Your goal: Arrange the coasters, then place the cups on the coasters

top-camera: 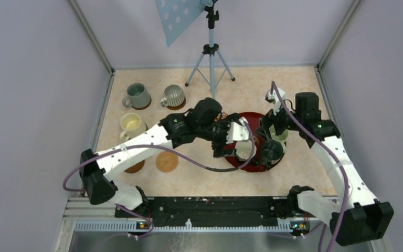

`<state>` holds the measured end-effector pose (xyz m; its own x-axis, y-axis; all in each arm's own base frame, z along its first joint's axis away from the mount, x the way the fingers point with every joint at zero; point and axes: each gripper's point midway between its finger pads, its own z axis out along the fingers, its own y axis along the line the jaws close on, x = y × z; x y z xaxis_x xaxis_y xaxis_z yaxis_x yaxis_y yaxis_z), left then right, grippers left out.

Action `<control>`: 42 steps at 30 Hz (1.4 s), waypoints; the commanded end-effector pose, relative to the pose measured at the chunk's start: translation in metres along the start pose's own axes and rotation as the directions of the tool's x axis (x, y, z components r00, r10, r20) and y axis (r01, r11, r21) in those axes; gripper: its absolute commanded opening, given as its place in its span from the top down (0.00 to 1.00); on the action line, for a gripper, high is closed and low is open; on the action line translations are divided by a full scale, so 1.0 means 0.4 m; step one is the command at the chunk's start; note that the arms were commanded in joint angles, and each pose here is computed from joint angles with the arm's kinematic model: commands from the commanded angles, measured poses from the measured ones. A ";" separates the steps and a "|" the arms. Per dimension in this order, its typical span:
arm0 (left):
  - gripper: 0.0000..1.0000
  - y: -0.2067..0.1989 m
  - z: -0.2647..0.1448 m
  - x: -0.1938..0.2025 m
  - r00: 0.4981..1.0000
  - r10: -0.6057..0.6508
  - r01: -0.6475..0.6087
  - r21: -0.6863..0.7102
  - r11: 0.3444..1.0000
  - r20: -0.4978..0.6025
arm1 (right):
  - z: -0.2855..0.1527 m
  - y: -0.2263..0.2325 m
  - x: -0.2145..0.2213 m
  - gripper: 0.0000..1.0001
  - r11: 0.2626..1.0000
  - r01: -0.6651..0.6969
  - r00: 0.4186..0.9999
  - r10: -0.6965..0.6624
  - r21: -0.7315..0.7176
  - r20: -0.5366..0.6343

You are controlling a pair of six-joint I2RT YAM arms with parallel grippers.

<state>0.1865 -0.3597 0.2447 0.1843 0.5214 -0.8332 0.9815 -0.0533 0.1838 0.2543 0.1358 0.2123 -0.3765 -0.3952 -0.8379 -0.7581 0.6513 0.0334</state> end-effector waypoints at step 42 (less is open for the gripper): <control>0.33 -0.194 0.376 0.103 0.786 0.457 -0.348 0.312 0.884 -0.417 | -0.024 -0.182 0.031 0.13 0.952 -0.297 0.950 0.288 0.073 0.121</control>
<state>0.1318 -0.4667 0.1169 0.5720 0.7409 -0.3521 0.8175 -0.4792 0.3196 0.2958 0.0765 0.1973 -0.5517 -0.1036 -0.8276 -0.5447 0.7962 0.2634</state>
